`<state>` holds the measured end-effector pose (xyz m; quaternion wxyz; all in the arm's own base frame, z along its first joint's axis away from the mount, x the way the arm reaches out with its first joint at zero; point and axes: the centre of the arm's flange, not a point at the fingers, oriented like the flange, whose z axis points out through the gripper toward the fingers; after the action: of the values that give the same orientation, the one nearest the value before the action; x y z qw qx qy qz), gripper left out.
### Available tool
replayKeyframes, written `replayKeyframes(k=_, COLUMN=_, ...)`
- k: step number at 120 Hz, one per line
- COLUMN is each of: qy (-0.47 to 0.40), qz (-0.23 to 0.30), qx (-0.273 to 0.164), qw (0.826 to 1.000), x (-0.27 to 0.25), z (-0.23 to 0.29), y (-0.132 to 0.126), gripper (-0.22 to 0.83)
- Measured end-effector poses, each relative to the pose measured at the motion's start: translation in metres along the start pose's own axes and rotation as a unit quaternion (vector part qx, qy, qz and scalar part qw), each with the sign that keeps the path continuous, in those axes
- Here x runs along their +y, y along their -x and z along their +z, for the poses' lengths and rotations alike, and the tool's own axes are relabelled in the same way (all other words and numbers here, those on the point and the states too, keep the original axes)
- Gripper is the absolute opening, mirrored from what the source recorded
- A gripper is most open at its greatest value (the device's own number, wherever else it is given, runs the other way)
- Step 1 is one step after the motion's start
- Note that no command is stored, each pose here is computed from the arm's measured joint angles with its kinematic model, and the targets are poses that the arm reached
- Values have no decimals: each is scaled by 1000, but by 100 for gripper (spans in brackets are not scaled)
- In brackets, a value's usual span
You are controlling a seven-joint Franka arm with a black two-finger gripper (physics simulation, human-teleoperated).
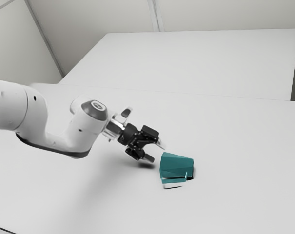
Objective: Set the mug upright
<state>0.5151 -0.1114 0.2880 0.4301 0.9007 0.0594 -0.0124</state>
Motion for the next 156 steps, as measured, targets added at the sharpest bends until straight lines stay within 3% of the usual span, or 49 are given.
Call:
replayKeyframes(k=49, qy=33, qz=37, qx=-4, qw=999, x=12, z=35, y=15, gripper=61)
replayKeyframes(k=71, qy=39, qz=53, qx=2, qw=998, x=17, z=36, y=13, gripper=16)
replayKeyframes(k=88, qy=41, qz=72, qx=2, qw=997, x=26, z=37, y=15, gripper=-3)
replayKeyframes(k=107, qy=44, qz=97, qx=7, qw=994, x=43, z=34, y=16, gripper=-11)
replayKeyframes(k=136, qy=43, qz=133, qx=20, qw=990, x=71, z=18, y=23, gripper=-15)
replayKeyframes(k=156, qy=-17, qz=204, qx=24, qw=978, x=111, z=-26, y=29, gripper=-16)
